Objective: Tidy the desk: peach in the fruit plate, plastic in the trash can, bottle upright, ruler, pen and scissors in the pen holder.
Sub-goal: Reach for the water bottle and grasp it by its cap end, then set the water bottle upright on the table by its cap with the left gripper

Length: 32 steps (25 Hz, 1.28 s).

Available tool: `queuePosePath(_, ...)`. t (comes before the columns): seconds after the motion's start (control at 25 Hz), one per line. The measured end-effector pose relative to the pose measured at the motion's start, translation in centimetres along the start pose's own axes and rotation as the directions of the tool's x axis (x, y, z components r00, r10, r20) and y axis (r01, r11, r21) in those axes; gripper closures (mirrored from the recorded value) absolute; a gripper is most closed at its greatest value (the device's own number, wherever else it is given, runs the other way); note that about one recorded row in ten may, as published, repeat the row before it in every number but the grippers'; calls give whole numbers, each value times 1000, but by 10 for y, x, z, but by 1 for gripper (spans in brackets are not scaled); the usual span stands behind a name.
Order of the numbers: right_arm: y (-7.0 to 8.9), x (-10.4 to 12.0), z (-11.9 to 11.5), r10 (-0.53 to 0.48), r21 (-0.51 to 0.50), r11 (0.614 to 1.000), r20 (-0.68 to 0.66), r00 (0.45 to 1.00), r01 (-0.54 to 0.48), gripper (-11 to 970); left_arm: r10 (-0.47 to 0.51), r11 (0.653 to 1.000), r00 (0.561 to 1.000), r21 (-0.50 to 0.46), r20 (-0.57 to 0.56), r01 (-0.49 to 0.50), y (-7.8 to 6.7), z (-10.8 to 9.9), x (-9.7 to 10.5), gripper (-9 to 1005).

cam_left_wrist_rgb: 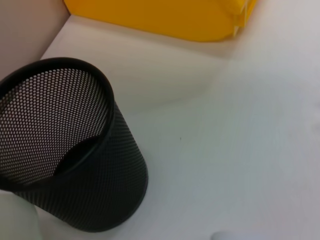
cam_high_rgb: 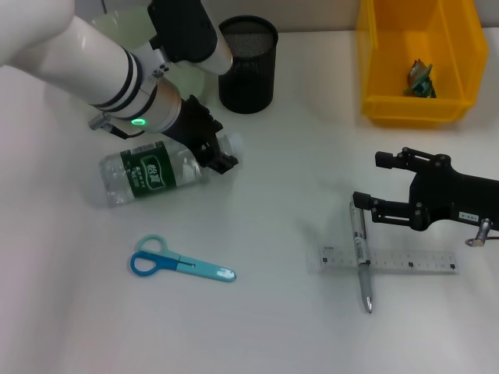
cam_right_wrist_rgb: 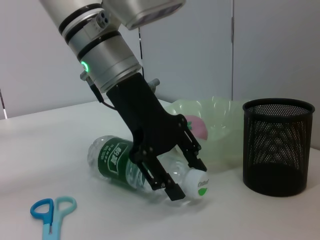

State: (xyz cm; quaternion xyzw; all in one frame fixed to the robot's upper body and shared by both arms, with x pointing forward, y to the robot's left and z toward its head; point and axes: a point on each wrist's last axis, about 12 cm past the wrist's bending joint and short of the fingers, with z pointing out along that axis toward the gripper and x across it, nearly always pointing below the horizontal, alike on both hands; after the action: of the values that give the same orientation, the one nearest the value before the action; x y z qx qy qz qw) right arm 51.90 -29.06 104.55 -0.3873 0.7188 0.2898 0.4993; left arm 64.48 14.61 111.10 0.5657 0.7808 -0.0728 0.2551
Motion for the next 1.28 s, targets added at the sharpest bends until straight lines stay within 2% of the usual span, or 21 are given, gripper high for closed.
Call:
queuePosePath(0.16,0,0,0,1,1,1000,1,1000,-1,162,17,1000,1000,4,-9,-17,-2,2,0,315)
queuePosePath(0.36,0,0,-1,1,1,1000,1,1000,-1,162,19,999,1000,25,7,-20,-6,1,-4,513)
queuePosePath(0.52,1,1,-1,3,1,1000,1,1000,-3,163,-2,999,998,44,67,-1,-7,-8,-8,540)
queuePosePath(0.68,1,0,-1,2,-3,1000,2,1000,-2,163,-44,998,979,46,199,35,-8,-32,-11,553)
queuePosePath(0.72,1,0,-1,2,-3,1000,2,1000,-2,163,-44,998,979,46,199,35,-8,-32,-11,553)
queuePosePath(0.84,1,0,-1,-1,-7,1000,3,1000,1,163,-96,995,951,56,293,84,-4,-50,-3,552)
queuePosePath(0.88,1,0,0,-4,-9,1000,4,1000,4,163,-138,990,927,71,349,121,-1,-60,5,552)
queuePosePath(0.96,1,-1,0,-6,-10,1000,4,1000,6,163,-154,988,917,78,368,135,1,-63,9,552)
queuePosePath(1.0,1,-1,1,-10,-13,1000,5,1000,10,163,-196,981,890,98,412,170,4,-70,18,552)
queuePosePath(1.04,1,-1,1,-10,-13,1000,5,1000,10,163,-196,981,890,98,412,170,4,-70,18,552)
queuePosePath(1.08,1,-2,2,-12,-18,1000,4,1000,12,163,-226,974,864,116,449,195,5,-76,27,552)
queuePosePath(1.12,1,-2,2,-12,-18,1000,4,1000,12,163,-226,974,864,116,449,195,5,-76,27,552)
queuePosePath(1.28,1,-3,3,-16,-22,1000,5,1000,16,164,-273,962,812,139,515,235,4,-84,45,551)
